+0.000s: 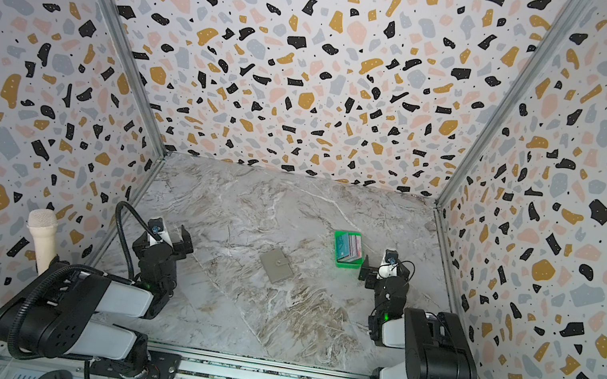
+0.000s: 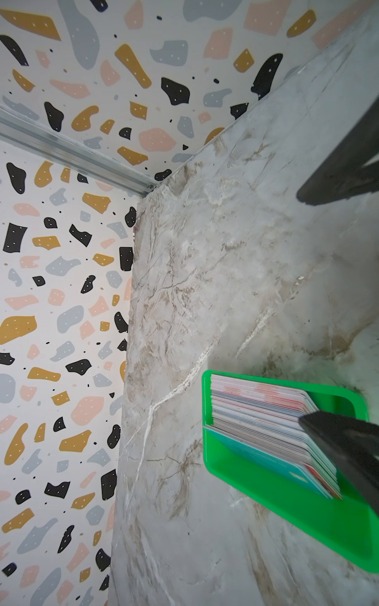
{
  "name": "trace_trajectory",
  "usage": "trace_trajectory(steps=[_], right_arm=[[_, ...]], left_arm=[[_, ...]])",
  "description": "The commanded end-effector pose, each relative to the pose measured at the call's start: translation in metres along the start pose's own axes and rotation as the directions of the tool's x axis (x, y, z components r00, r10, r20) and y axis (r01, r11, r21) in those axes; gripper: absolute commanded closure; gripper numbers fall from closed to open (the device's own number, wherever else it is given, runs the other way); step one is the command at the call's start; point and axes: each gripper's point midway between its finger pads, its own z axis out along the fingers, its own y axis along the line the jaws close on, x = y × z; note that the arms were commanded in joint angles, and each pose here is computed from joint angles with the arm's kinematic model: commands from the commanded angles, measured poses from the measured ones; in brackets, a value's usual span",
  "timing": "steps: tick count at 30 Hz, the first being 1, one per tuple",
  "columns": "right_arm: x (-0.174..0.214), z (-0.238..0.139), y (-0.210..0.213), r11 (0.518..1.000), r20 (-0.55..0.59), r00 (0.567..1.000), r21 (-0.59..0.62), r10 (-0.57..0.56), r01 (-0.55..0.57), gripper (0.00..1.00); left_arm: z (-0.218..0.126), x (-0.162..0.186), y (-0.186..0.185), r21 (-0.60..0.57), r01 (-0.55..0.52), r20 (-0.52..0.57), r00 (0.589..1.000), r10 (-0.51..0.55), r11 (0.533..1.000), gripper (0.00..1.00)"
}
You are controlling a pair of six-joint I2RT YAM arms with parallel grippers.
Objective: Put the credit cards into the card holder
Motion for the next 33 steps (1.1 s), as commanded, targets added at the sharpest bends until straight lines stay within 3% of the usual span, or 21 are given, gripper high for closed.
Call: trace_trajectory(steps=[1, 14, 17, 19, 26, 29, 33], right_arm=[[-0.012, 0.001, -0.001, 1.0, 0.037, 0.999, -0.016, 0.016, -0.015, 0.01], [-0.018, 0.0, -0.002, 1.0, 0.051, 0.999, -0.001, 0.013, -0.013, 0.01], [-0.025, 0.011, -0.006, 0.999, -0.03, 0.999, 0.043, 0.018, -0.017, 0.01], [-0.025, 0.021, -0.008, 0.997, -0.106, 0.993, 0.06, 0.049, -0.043, 0.01], [-0.044, 0.012, -0.009, 0.985, -0.101, 0.991, 0.155, 0.089, -0.073, 0.01], [-0.055, 0.006, -0.021, 0.963, -0.096, 0.989, 0.253, 0.116, -0.089, 0.01], [-0.059, 0.002, -0.042, 0.903, -0.079, 0.954, 0.353, 0.288, -0.243, 0.01]], left_arm=[[0.003, -0.017, 0.002, -0.018, 0.028, 0.054, 0.998, -0.027, 0.999, 0.0], [0.001, -0.017, 0.003, -0.017, 0.029, 0.06, 0.998, -0.028, 0.999, 0.0], [-0.008, -0.026, -0.002, 0.034, 0.021, 0.092, 0.995, -0.024, 0.999, 0.0], [-0.012, -0.033, 0.004, 0.006, 0.038, 0.1, 0.994, -0.038, 0.999, 0.0], [-0.01, -0.046, 0.005, -0.013, 0.073, 0.049, 0.996, -0.072, 0.997, 0.0], [-0.016, -0.058, 0.004, 0.016, 0.118, 0.073, 0.99, -0.119, 0.993, 0.0], [-0.032, -0.089, 0.007, 0.089, 0.263, 0.169, 0.946, -0.275, 0.961, 0.0]])
